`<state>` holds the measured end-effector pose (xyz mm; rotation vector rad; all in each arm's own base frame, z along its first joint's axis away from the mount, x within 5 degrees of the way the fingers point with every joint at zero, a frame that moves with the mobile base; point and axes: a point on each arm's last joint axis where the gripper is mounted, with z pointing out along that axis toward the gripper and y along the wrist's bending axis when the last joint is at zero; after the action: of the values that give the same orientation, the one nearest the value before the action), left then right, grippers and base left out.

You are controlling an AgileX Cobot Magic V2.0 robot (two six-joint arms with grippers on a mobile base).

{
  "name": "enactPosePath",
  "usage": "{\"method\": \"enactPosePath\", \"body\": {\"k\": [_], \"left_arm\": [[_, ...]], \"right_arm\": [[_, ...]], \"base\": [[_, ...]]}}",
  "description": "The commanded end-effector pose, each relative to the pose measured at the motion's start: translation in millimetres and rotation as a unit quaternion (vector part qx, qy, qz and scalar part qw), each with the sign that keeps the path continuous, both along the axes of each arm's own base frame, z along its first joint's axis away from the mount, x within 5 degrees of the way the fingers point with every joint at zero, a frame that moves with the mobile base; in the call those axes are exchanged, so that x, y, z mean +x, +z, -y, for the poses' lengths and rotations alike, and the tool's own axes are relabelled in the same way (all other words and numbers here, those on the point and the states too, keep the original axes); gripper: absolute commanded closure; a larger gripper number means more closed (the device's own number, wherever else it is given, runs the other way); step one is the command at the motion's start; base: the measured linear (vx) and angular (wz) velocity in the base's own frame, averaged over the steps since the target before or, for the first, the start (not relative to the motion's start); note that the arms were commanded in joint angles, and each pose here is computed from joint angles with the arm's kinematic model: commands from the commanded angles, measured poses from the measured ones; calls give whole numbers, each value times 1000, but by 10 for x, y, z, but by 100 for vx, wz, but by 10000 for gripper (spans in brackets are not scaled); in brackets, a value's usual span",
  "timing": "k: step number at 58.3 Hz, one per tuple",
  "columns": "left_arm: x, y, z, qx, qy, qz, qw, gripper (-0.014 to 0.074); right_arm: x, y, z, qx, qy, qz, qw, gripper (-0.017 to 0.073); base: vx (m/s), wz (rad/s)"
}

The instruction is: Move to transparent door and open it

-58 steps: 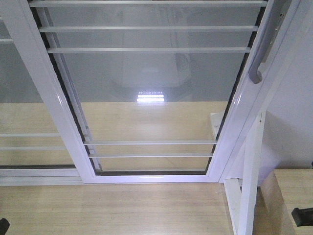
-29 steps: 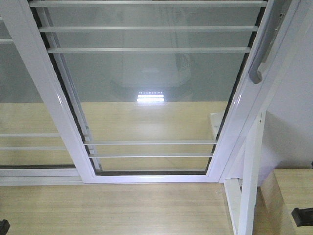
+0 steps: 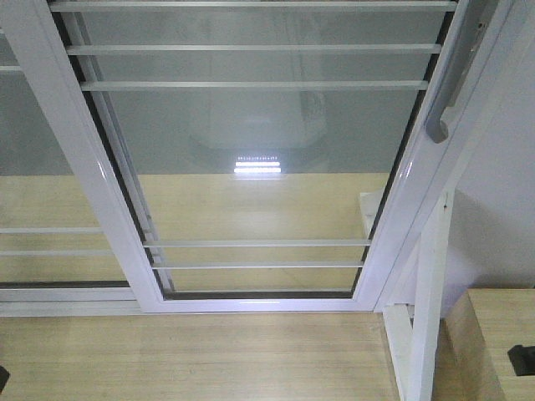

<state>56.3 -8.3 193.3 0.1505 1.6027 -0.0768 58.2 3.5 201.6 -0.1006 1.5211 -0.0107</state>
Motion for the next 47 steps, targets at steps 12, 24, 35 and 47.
{"method": "enactPosePath", "body": {"k": [12,24,35,47], "left_arm": [[-21,371,-42,-111,9,166,980,591],[253,790,-11,-108,17,121,987,591],[931,1355,75,-67,26,97,993,591],[1683,1730,176,-62,29,90,994,591]], "right_arm": [[-16,229,32,91,-6,87,992,561],[49,612,20,52,-7,80,995,561],[441,1125,0,18,-13,48,999,561],[1074,1481,-19,-5,-25,42,999,561]], "base": [[0,0],[0,0],[0,0],[0,0]]}}
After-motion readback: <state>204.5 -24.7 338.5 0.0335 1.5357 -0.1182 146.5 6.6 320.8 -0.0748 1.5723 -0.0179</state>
